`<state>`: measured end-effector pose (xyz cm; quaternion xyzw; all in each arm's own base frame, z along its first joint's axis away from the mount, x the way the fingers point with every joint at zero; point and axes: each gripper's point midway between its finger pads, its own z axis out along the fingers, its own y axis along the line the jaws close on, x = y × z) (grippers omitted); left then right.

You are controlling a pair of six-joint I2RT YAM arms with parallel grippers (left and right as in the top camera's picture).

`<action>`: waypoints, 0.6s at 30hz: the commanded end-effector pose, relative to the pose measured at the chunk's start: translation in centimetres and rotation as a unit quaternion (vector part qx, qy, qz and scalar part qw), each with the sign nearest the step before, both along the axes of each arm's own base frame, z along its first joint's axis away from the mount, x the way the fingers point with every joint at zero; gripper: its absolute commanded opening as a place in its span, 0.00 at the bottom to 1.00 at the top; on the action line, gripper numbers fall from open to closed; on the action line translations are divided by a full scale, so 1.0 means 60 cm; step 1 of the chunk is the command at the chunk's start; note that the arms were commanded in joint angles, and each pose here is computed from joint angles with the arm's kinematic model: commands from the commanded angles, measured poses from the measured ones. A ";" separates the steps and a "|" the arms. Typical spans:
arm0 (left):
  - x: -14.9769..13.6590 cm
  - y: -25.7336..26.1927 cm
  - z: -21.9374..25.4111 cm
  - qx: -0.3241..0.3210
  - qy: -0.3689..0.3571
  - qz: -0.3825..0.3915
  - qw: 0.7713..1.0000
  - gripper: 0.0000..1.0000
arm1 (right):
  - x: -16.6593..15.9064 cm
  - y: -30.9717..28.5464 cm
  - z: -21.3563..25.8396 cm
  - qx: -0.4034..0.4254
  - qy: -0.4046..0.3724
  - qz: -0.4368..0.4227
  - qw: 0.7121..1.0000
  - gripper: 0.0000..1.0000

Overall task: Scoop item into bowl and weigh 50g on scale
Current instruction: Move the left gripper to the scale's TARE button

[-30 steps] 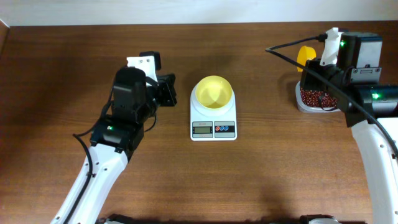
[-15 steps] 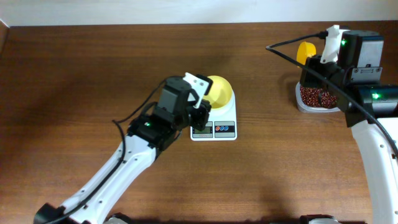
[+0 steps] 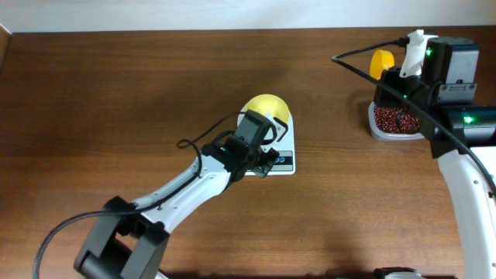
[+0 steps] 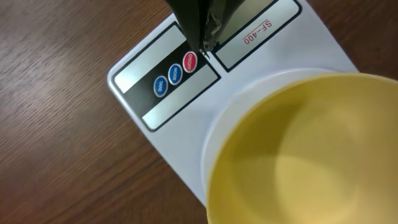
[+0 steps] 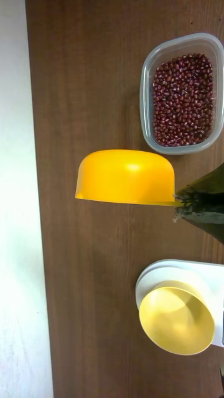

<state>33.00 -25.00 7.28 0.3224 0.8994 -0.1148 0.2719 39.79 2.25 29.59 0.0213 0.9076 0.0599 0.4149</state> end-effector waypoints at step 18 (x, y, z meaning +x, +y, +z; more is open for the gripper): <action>-0.006 -0.021 -0.055 0.028 0.010 -0.029 0.999 0.00 | 0.010 -0.002 0.001 0.005 0.000 -0.003 1.000 0.04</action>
